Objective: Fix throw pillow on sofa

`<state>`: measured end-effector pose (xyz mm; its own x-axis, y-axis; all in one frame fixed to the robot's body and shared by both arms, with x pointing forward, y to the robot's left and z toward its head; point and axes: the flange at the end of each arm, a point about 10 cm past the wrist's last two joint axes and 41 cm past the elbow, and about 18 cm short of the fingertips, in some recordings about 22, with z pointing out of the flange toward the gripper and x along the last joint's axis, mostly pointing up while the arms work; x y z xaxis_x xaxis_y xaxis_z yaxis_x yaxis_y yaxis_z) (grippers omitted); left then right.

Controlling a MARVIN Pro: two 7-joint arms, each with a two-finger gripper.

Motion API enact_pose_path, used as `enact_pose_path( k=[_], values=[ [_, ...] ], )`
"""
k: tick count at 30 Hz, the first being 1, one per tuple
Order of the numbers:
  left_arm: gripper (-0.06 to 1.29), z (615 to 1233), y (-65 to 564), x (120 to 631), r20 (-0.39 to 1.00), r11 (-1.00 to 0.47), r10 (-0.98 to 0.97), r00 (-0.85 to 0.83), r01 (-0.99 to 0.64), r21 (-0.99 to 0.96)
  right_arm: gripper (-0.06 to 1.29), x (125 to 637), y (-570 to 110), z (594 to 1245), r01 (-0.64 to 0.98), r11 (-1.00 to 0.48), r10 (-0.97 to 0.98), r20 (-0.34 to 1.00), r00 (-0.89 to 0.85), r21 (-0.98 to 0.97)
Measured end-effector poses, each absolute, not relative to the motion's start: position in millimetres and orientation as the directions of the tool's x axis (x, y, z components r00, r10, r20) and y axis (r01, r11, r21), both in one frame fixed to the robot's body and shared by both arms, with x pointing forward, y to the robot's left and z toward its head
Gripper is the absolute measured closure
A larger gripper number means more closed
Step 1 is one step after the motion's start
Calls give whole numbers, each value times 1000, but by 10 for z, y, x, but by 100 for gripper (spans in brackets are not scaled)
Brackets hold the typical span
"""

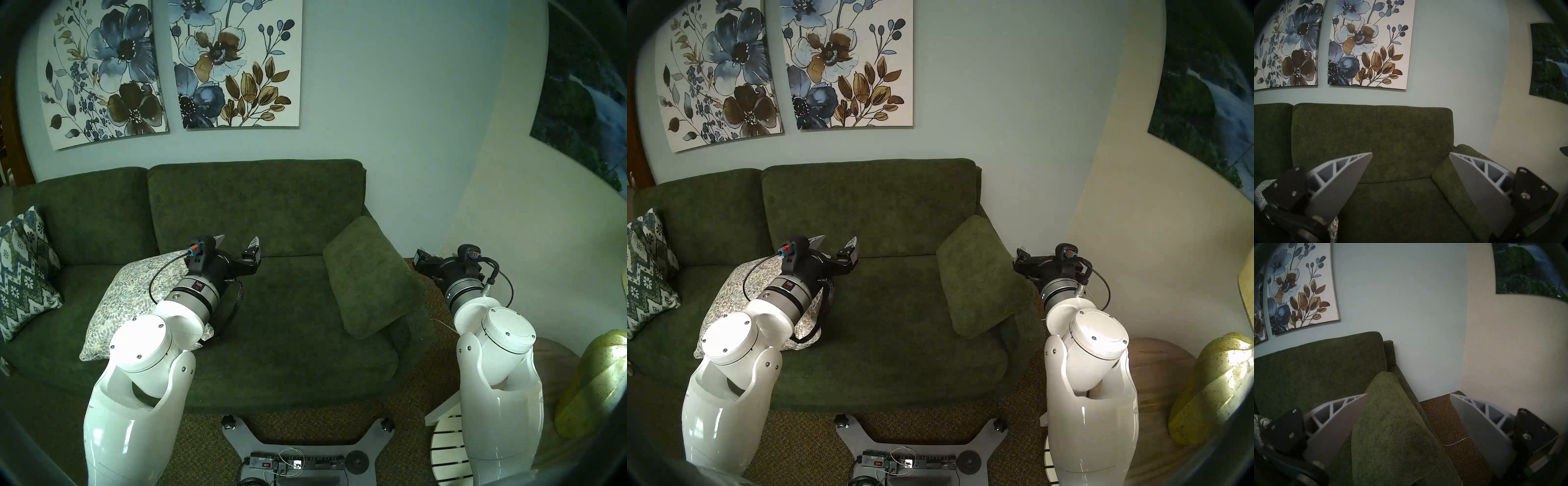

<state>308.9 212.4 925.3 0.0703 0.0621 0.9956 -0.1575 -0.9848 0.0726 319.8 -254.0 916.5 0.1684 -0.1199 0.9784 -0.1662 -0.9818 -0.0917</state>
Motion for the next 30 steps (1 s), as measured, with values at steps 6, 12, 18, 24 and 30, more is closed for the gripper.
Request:
enact_pose_path(
  k=[6, 12, 18, 24, 30],
  values=[
    [0, 9247, 2170, 3055, 993, -983, 67, 95, -162, 82, -3, 3199, -2540, 9161, -166, -982, -120, 978, 169, -91],
    [0, 9242, 2393, 2937, 985, -985, 52, 166, -154, 78, -3, 3200, -2540, 9157, -167, -982, -120, 978, 170, -91],
    [0, 9157, 2724, 2831, 975, -995, -2, 223, -102, 21, -3, 3200, -2541, 9153, -167, -982, -120, 978, 171, -91],
    [0, 8966, 3118, 2736, 952, -999, -38, 303, -31, -30, -3, 3201, -2541, 9151, -167, -982, -120, 978, 172, -91],
    [0, 8775, 3571, 2609, 918, -998, -42, 394, 27, -57, -3, 3201, -2541, 9151, -167, -982, -120, 978, 172, -91]
  ],
)
